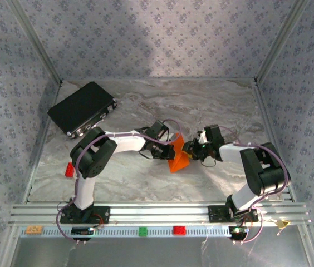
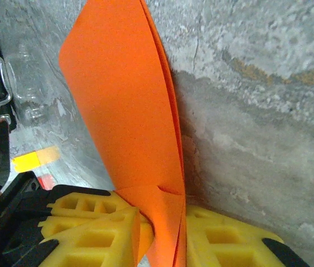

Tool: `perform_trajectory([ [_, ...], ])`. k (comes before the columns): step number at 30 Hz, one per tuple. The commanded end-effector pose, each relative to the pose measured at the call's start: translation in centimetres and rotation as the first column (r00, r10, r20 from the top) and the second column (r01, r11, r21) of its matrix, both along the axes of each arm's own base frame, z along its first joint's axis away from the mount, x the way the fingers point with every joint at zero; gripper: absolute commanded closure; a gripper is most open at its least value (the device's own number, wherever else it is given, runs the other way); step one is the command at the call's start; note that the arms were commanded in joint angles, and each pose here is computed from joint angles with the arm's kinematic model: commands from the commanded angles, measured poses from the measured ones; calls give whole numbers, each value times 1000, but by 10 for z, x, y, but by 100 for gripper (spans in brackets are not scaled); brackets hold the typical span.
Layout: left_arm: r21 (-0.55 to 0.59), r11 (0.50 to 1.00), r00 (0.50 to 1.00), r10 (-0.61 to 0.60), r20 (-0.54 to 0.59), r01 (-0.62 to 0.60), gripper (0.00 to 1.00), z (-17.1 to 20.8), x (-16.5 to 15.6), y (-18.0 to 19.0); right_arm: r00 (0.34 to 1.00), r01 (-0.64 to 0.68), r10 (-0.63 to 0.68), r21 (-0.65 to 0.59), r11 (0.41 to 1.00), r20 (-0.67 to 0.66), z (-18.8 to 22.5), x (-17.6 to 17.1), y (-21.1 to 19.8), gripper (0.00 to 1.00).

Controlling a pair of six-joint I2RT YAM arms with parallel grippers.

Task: Fold a paper plane with a square sheet of paper (pick it up from the middle)
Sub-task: Turn over the paper at the center of the table.

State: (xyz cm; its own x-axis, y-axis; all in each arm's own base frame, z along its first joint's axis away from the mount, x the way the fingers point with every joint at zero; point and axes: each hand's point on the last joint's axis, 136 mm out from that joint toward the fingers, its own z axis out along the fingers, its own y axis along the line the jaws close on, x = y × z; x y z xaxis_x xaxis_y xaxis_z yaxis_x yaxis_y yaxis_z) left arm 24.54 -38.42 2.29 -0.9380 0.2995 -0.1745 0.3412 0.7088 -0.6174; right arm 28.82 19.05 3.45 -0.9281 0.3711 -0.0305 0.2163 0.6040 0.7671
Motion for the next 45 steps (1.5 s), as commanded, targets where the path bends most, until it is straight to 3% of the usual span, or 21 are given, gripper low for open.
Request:
perform_trajectory([
  [1,8,1000,1000,-1,-15,1,91,-8,-5,1,1000,-12,12,11,1000,-5,-4,-3,0,75],
  [7,-16,1000,1000,4,-1,-4,87,0,-5,0,1000,-13,13,13,1000,-6,-5,-3,-1,86],
  [15,-88,995,990,66,122,-55,69,36,6,5,1000,-14,14,13,1000,17,3,-1,-1,94],
  [21,-95,985,952,162,260,-142,63,65,20,27,998,-41,49,-146,988,49,18,-4,-10,96],
  [27,-90,962,890,273,365,-258,63,85,31,61,987,-49,97,-344,938,125,50,-4,-20,96],
  [33,-106,917,812,391,434,-384,63,101,40,100,969,7,142,-598,801,202,83,-3,-40,96],
  [38,-117,863,739,484,469,-491,63,109,43,132,954,63,193,-784,617,228,99,-5,-59,96],
  [45,-125,798,658,564,500,-589,63,118,43,168,947,110,243,-923,370,210,109,-4,-68,96],
])
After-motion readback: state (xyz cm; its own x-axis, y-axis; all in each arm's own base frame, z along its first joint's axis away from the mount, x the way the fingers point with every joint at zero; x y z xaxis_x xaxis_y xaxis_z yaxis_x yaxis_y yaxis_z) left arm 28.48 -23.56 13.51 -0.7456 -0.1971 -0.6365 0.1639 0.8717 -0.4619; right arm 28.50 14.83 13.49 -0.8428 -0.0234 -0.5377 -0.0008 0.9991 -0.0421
